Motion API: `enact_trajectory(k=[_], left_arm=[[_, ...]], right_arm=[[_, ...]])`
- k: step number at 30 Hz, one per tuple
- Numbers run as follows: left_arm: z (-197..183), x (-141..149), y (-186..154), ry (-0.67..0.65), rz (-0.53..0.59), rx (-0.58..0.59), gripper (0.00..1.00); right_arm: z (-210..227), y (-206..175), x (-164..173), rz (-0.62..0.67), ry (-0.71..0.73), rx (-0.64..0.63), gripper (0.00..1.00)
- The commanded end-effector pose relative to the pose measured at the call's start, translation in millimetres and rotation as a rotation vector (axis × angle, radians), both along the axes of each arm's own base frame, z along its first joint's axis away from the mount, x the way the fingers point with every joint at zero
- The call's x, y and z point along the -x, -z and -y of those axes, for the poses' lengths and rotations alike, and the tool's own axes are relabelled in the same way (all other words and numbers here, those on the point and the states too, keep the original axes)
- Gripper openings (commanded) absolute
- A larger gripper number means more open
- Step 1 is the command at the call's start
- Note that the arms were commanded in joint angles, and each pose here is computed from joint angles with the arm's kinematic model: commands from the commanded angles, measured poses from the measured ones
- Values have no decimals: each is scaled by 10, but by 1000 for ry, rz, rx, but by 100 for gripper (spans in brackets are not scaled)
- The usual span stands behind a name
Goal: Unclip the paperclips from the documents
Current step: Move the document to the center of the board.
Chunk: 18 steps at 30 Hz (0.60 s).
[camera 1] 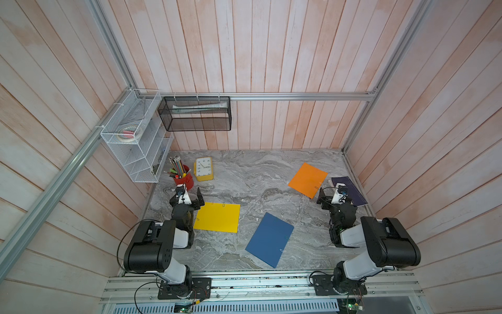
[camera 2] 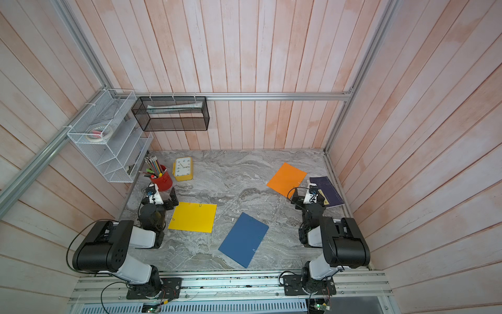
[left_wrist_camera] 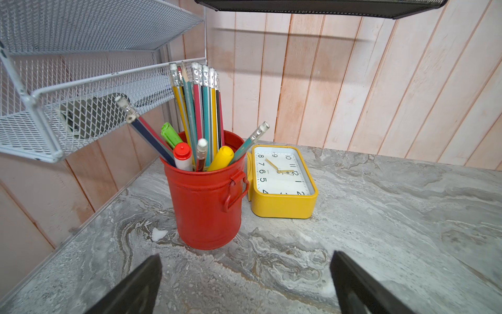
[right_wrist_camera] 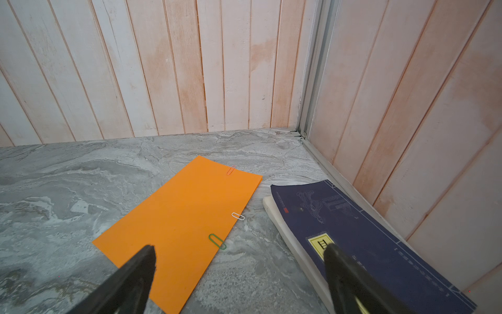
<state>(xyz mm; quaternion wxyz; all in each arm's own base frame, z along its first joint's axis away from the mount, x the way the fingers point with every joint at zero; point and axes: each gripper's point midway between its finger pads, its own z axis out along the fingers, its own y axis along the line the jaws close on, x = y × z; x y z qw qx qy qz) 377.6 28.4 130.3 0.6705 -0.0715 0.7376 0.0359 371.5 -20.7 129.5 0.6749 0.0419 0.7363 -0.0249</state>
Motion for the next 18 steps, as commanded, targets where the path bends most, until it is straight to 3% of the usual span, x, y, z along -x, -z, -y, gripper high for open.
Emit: enact_trajectory(k=[1, 6, 14, 18], left_arm=[[-6, -33, -20, -7, 5, 1, 100], [29, -59, -96, -14, 2, -27, 100], [49, -240, -229, -31, -108, -37, 100], [186, -312, -310, -3, -160, -31, 100]], right_arm=[[32, -9, -22, 3, 13, -8, 98], [-28, -71, -49, -2, -25, -5, 98], [22, -149, -186, -176, 109, 44, 98], [-134, -270, -214, -221, 87, 7, 98]])
